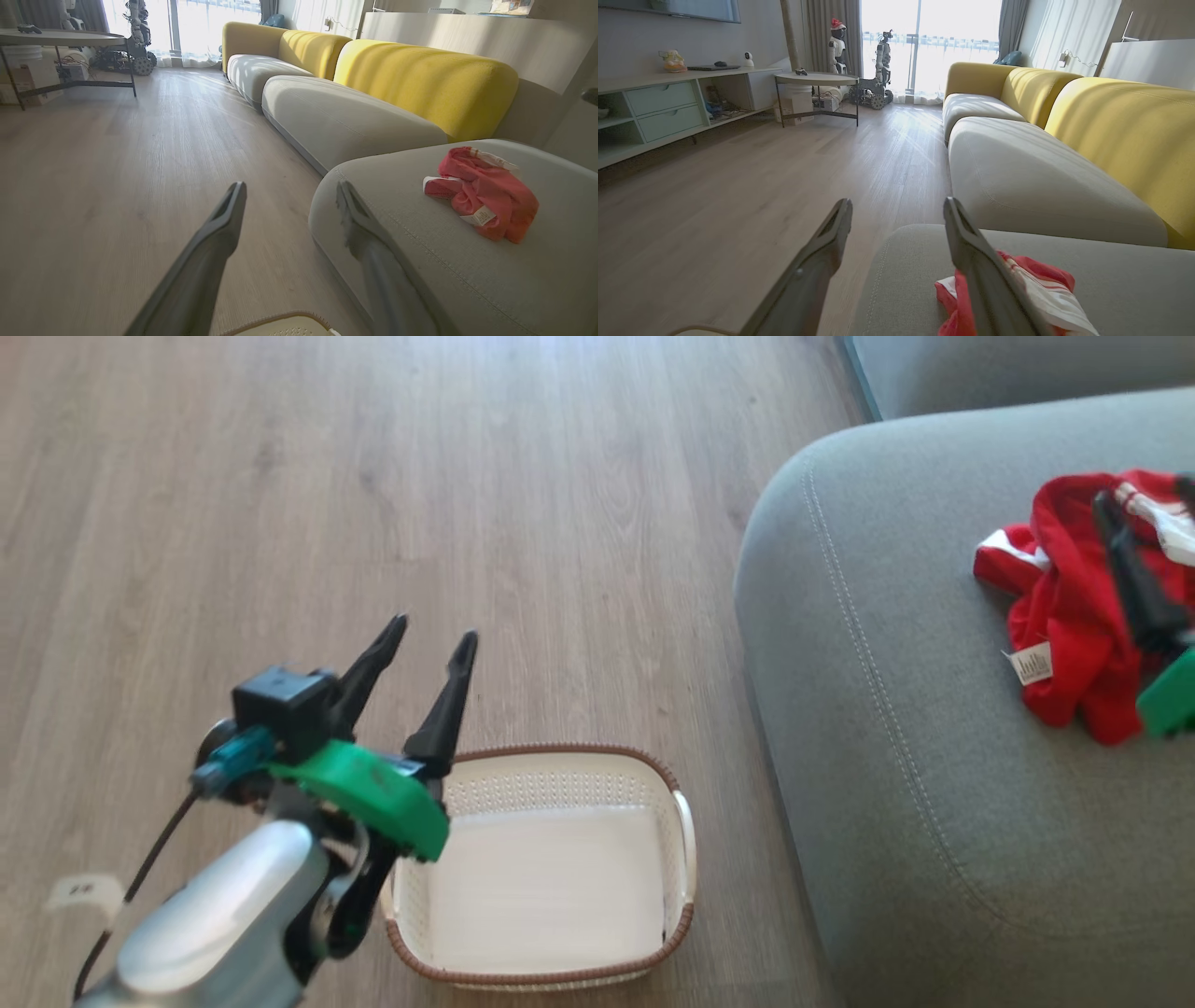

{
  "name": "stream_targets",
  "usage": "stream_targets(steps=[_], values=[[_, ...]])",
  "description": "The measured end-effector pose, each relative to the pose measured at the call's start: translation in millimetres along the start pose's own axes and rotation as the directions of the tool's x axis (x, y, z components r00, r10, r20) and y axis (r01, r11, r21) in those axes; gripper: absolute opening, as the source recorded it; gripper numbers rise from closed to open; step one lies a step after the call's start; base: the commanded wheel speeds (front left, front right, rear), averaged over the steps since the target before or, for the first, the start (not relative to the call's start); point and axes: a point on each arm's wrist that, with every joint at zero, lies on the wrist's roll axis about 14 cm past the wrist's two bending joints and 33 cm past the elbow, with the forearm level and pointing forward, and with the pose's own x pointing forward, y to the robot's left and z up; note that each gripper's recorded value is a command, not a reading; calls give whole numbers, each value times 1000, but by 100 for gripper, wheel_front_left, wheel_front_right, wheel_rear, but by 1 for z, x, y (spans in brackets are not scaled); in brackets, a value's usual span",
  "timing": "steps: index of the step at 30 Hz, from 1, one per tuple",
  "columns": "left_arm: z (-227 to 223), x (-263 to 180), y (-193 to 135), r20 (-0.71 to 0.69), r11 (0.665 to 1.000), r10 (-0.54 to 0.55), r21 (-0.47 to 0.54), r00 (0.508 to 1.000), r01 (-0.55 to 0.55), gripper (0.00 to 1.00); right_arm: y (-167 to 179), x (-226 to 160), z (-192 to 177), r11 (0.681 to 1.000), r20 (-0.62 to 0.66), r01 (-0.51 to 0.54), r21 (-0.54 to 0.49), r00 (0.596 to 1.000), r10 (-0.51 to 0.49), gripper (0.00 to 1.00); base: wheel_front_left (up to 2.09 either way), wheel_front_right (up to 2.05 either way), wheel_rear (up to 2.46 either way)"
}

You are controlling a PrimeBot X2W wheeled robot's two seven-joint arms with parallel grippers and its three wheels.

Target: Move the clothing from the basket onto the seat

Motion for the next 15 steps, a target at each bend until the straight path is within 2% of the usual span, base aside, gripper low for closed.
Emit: stream_targets(steps=[6, 15], values=[[4, -25, 28, 15, 991, 129, -22, 991, -129, 100, 29, -22, -11, 999, 54, -7, 54, 999, 4, 100, 0, 0, 0], [-5, -61, 60, 30, 952, 302, -66, 953, -300, 100, 54, -50, -31, 991, 83, 30, 131, 996, -41, 100, 0, 0, 0]])
